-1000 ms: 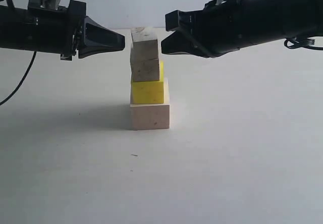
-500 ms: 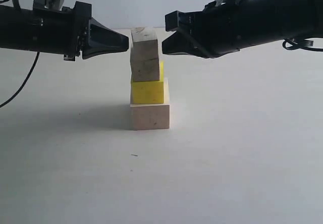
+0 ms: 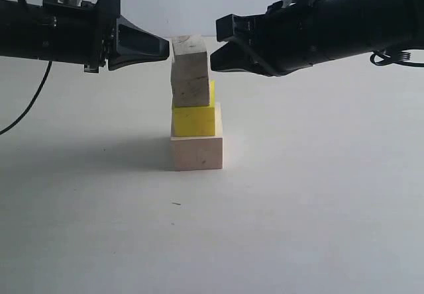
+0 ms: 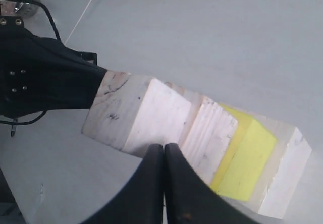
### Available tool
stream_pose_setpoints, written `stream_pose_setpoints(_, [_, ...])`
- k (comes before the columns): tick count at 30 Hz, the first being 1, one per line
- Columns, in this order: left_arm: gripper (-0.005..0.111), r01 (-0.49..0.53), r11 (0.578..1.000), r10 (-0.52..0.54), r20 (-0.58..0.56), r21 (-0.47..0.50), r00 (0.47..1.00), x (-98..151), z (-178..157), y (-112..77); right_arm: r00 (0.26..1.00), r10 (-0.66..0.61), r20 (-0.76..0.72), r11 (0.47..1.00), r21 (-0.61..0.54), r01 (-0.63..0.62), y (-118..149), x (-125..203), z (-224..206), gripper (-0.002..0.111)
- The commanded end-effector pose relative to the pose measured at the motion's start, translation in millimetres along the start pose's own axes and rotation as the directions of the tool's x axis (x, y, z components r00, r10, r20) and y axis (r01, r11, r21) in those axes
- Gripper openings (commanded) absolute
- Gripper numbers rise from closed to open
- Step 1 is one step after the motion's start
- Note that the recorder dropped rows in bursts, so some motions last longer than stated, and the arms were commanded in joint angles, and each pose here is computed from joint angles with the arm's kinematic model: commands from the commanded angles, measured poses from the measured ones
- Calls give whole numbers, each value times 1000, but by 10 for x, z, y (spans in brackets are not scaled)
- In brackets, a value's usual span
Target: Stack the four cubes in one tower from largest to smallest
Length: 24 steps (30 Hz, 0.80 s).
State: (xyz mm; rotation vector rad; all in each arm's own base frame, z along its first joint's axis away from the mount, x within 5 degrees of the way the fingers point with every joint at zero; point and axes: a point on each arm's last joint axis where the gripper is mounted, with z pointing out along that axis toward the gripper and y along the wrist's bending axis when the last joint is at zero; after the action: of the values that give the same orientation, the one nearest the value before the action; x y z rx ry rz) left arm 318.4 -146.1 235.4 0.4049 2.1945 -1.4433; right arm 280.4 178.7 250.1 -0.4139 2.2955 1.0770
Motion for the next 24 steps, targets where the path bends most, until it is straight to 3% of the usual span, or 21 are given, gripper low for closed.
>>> stream_pose_setpoints(1, [0, -6, 1000, 6, 6, 11, 1000, -21, -9, -49, 999, -34, -11, 999, -34, 33, 31, -9, -10, 0])
stream_pose_setpoints(20, [0, -7, 1000, 7, 4, 12, 1000, -19, -9, -50, 999, -44, -9, 999, -28, 44, 26, -10, -10, 0])
stream_pose_setpoints(24, [0, -9, 1000, 9, 21, -2, 1000, -50, -80, -17, 998, -50, 40, 997, 53, 48, 17, -68, -91, 0])
